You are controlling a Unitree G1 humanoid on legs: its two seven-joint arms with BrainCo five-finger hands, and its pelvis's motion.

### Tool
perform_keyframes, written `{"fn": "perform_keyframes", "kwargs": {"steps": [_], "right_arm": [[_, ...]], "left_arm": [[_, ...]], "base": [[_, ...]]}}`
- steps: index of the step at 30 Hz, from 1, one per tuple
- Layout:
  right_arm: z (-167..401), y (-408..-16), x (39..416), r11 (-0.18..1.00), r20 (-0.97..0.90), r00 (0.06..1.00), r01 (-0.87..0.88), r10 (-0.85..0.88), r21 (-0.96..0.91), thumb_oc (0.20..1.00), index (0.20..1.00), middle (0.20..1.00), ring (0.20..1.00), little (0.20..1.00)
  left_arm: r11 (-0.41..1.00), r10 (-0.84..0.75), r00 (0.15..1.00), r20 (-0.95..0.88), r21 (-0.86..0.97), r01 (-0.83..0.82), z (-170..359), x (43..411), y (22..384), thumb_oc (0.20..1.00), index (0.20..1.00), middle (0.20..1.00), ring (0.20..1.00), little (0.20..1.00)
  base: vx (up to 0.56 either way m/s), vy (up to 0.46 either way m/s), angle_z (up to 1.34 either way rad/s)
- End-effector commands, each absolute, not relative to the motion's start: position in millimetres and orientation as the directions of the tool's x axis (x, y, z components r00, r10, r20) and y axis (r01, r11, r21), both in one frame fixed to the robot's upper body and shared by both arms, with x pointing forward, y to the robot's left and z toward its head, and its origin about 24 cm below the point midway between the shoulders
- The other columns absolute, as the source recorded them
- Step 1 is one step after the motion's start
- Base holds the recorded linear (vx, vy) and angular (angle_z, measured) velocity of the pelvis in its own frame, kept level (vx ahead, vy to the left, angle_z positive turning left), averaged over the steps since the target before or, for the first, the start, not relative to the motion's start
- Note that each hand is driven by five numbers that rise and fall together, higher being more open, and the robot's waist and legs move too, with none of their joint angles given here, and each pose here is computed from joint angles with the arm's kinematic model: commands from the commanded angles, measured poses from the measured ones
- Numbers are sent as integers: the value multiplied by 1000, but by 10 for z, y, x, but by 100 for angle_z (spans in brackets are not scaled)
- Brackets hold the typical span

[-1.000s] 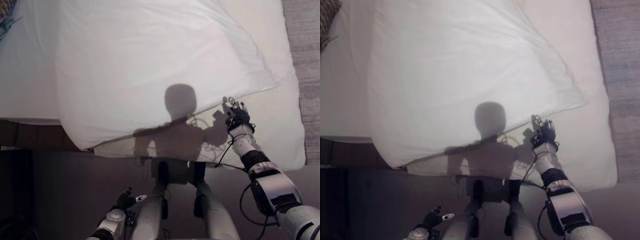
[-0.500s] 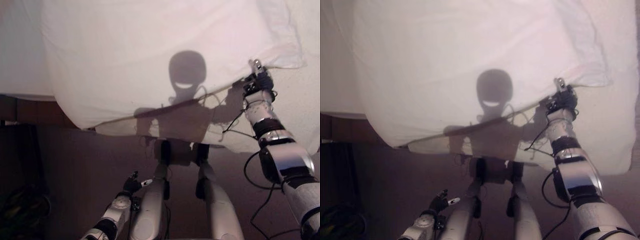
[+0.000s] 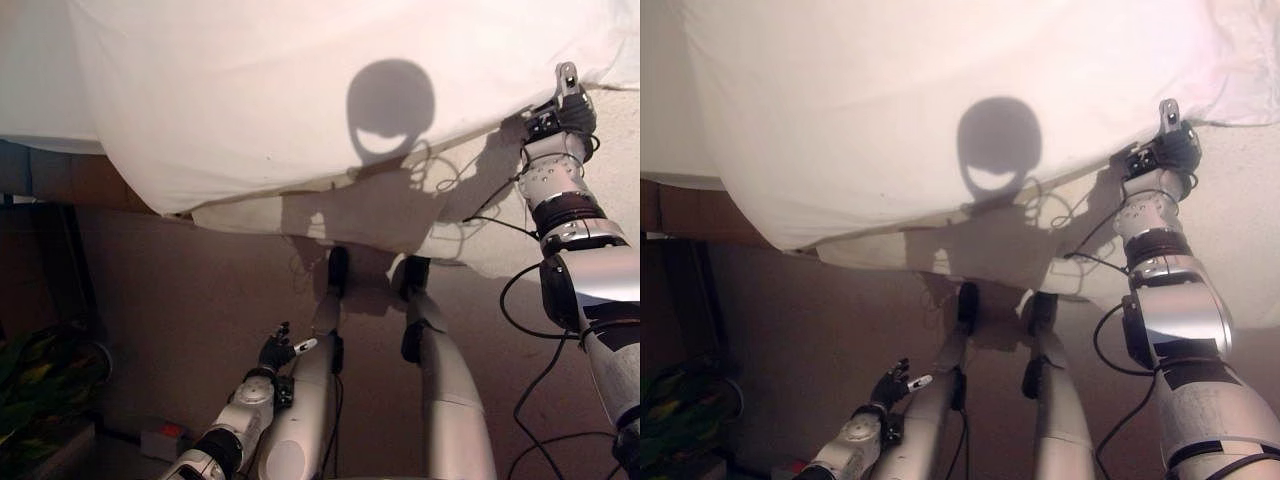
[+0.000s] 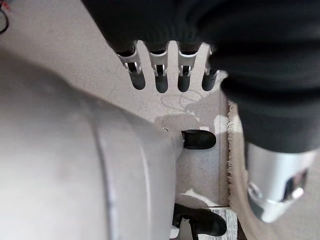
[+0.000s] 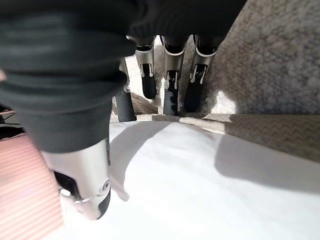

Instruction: Make the bed

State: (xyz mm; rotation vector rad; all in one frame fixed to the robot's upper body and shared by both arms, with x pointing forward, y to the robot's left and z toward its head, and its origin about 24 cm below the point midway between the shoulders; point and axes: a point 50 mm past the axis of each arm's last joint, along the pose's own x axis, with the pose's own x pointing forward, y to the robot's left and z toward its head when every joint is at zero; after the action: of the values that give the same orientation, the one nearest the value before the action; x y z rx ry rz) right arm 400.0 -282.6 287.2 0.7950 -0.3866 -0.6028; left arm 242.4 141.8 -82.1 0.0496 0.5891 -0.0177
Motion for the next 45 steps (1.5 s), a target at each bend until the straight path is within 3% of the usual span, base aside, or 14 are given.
{"fn": "perform_keyframes", "kwargs": {"steps": [1, 2, 3, 4, 21, 31, 38, 45], "right_arm": [[3489, -2763, 3900, 674, 310, 744, 245, -591, 697, 906, 906, 906, 906, 906], [3580, -2735, 3888, 714, 345, 744, 244, -572, 656, 511, 511, 511, 511, 511], [3583, -2734, 3888, 715, 346, 744, 244, -572, 655, 464, 464, 464, 464, 464], [3653, -2696, 3878, 744, 378, 743, 236, -553, 625, 200, 200, 200, 200, 200], [3728, -2724, 3823, 775, 424, 712, 269, -560, 572, 200, 200, 200, 200, 200], [3725, -2680, 3758, 833, 513, 678, 291, -526, 470, 200, 200, 200, 200, 200], [3644, -2252, 3879, 838, 500, 756, 116, -423, 533, 200, 200, 200, 200, 200], [3435, -1759, 3974, 788, 459, 827, -31, -325, 615, 200, 200, 200, 200, 200]], "left_arm": [[993, -41, 820, -571, 65, 95, -875, 2331, 1308, 1000, 1000, 1000, 1000, 1000], [993, -45, 825, -564, 66, 99, -860, 2343, 1309, 1000, 1000, 1000, 1000, 1000], [993, -45, 825, -563, 65, 99, -859, 2344, 1306, 1000, 1000, 1000, 1000, 1000], [992, -52, 830, -556, 68, 108, -843, 2357, 1295, 1000, 1000, 1000, 1000, 1000], [991, -80, 860, -505, 53, 123, -727, 2426, 1244, 1000, 1000, 1000, 1000, 1000], [918, -370, 913, -172, -220, 331, 86, 2574, 865, 1000, 1000, 1000, 1000, 1000], [774, -510, 860, -27, -450, 445, 568, 2653, 541, 1000, 1000, 1000, 1000, 1000], [639, -597, 802, -10, -611, 468, 745, 2706, 207, 1000, 1000, 1000, 1000, 1000]], "base": [[-11, -32, 5], [-7, -21, 3], [-12, -41, 4], [0, 0, 0], [-21, -5, 10], [-48, 49, 3], [-39, 79, -16], [-23, 66, -28]]}}
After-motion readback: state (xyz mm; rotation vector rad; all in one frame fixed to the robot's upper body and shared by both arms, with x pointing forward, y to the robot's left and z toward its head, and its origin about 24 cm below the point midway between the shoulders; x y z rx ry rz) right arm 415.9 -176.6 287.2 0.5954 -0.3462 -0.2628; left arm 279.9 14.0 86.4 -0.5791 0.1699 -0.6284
